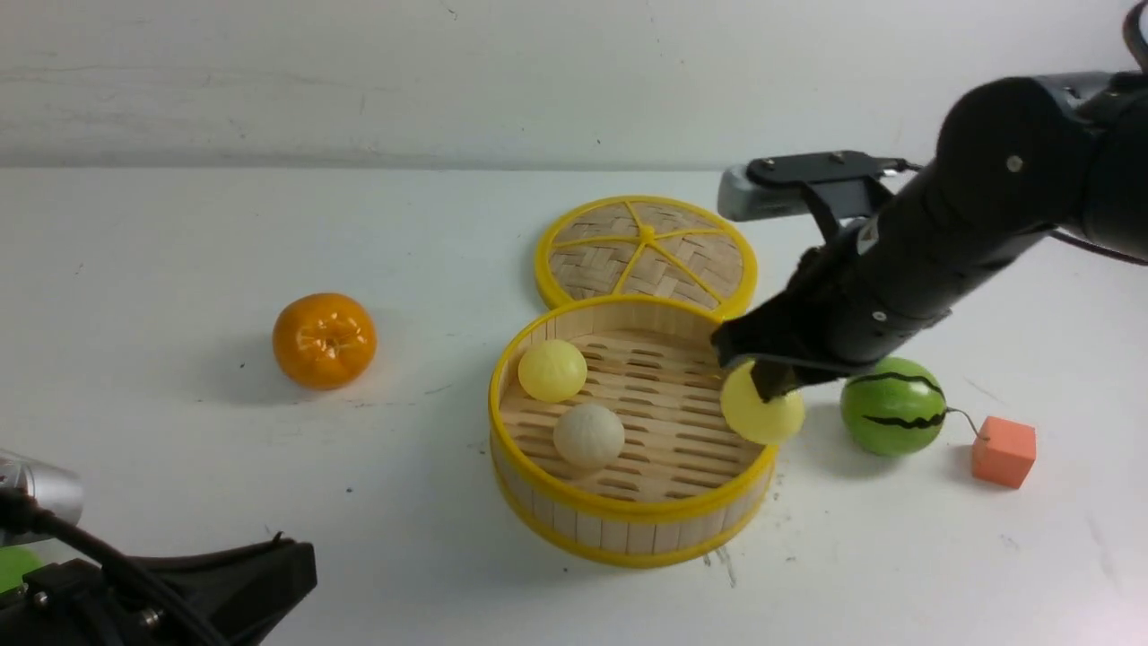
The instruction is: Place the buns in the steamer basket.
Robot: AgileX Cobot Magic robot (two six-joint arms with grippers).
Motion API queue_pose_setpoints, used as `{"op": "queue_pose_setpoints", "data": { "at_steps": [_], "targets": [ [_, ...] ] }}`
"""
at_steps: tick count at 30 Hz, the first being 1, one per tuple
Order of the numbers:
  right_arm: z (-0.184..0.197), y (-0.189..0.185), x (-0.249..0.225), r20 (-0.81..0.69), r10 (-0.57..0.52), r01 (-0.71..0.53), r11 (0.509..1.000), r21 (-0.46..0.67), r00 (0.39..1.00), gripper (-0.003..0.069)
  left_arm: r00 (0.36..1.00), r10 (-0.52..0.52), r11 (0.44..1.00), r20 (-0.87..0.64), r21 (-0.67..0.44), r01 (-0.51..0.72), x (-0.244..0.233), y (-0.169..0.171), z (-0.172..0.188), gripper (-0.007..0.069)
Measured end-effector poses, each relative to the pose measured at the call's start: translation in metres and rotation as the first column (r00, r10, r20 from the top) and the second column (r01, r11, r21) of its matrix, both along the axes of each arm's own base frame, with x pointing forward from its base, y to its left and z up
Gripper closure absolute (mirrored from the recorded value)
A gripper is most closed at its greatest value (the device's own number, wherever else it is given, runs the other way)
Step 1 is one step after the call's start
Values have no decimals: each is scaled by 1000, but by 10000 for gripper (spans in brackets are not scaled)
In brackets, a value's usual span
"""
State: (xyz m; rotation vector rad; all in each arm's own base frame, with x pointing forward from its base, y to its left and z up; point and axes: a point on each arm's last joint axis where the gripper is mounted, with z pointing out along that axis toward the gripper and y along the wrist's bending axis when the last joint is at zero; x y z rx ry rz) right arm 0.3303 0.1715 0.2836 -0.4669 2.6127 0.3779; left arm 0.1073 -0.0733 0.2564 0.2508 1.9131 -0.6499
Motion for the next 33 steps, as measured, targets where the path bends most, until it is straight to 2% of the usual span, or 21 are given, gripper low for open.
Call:
{"op": "queue_pose_setpoints", "data": {
  "at_steps": [8,11,16,19,22,23,24,26,27,28,29,31,32,33],
  "targets": [
    [-47,21,36,-6,-2,2,1000,-19,1000,636,1000,0,1000,0,0,0,0,0,0,569],
    [-70,24,41,-46,-3,1,999,-42,999,564,1000,0,1000,0,0,0,0,0,0,569],
    [-61,23,40,-47,-49,49,999,-10,998,324,1000,0,1000,0,0,0,0,0,0,563],
    [-32,20,30,-22,-64,64,997,40,998,190,1000,0,1000,0,0,0,0,0,0,559],
    [13,10,7,14,-49,48,996,69,999,137,1000,0,1000,0,0,0,0,0,0,554],
    [17,9,5,18,-47,46,997,69,999,137,1000,0,1000,0,0,0,0,0,0,554],
    [41,1,-12,42,-39,36,997,73,998,144,1000,0,1000,0,0,0,0,0,0,554],
    [74,-18,-46,81,-47,41,996,78,996,200,1000,0,1000,0,0,0,0,0,0,551],
    [78,-23,-56,78,-52,46,996,74,996,230,1000,0,1000,0,0,0,0,0,0,551],
    [83,-26,-61,89,-58,51,996,80,994,230,1000,0,1000,0,0,0,0,0,0,551],
    [92,-37,-81,99,-77,69,994,82,992,309,1000,0,1000,0,0,0,0,0,0,550],
    [95,-52,-108,108,-103,94,992,85,989,410,1000,0,1000,0,0,0,0,0,0,547],
    [97,-55,-113,118,-105,95,991,90,987,421,1000,0,1000,0,0,0,0,0,0,547],
    [97,-64,-129,127,-117,105,989,99,985,491,1000,0,1000,0,0,0,0,0,0,545]
  ]
}}
